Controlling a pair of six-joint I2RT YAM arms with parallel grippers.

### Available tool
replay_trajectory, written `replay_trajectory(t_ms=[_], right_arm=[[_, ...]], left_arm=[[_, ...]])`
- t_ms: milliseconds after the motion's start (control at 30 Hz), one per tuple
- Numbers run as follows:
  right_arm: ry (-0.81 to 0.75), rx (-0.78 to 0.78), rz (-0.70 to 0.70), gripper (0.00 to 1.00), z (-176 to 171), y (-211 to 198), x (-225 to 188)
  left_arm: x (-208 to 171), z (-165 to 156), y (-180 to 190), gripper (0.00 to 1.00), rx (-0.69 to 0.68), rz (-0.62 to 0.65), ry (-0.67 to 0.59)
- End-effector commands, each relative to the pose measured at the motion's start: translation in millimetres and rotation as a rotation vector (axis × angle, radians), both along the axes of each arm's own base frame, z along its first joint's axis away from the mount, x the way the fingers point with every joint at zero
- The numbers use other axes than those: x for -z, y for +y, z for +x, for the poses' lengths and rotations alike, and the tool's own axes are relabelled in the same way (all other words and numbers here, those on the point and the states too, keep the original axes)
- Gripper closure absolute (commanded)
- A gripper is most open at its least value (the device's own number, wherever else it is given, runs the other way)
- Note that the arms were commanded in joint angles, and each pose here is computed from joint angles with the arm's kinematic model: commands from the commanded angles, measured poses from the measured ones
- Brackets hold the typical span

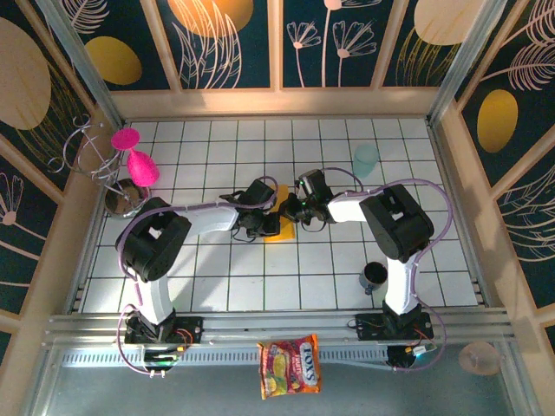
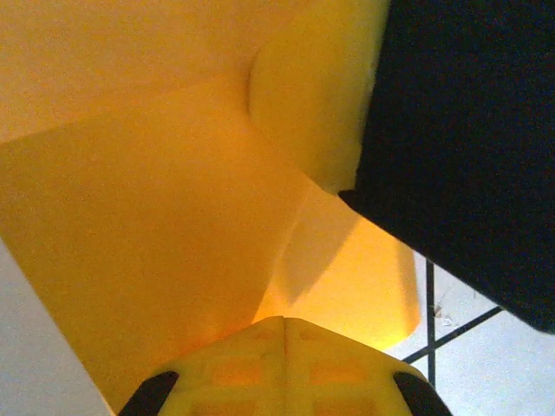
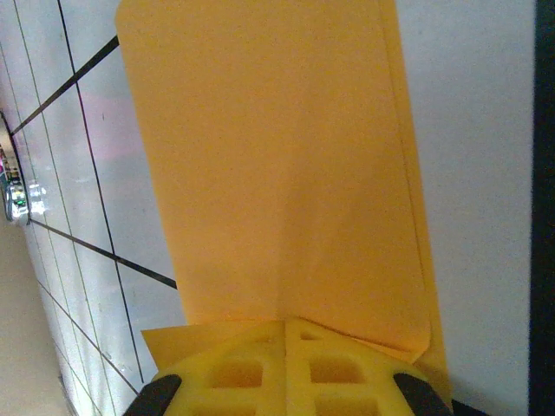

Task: Fold a paper plane with a square sheet of paper (pick it up from the middle)

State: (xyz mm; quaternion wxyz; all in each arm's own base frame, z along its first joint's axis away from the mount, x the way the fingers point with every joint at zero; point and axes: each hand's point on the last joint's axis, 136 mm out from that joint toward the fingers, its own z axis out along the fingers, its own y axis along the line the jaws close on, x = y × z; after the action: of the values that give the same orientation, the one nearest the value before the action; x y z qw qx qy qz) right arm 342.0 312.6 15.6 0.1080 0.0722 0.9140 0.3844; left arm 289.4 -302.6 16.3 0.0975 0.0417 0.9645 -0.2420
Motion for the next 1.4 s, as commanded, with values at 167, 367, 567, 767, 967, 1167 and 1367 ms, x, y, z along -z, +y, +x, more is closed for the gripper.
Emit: replay_trajectory(t_ms=[167,367,567,767,967,1167,1367], right_arm=[[0.180,0.069,-0.237,0.99,-30.5,-50.5,75.3],[0.185,0.064,-0.251,0.99,-32.0,-52.7,77.6],[0.194,0.060,-0.273,0.99,-34.0,-56.1,83.0],[0.197,0.055,-0.285,0.99,-35.9,-58.2,85.9],[0.192,0.054,-0.281,0.99,-34.3,-57.1,84.6],[0.191,0.051,-0.277,0.99,-34.7,-55.9,84.3],[0.176,0.052,-0.259,0.99,-30.6,-52.1,77.7]], left_arm=[[16.7,-8.5,18.2,1.00,0.050,0.128,0.015],[22.8,-21.0,29.0,1.00,0.082,0.165,0.040],[25.0,-34.2,40.5,1.00,0.119,0.197,0.064],[27.7,-45.2,53.0,1.00,0.126,0.207,0.097],[30.5,-56.4,77.3,1.00,0.126,0.285,0.114],[13.8,-50.7,88.9,1.00,0.094,0.291,0.077],[-47.2,-17.0,42.4,1.00,-0.001,0.001,-0.089]])
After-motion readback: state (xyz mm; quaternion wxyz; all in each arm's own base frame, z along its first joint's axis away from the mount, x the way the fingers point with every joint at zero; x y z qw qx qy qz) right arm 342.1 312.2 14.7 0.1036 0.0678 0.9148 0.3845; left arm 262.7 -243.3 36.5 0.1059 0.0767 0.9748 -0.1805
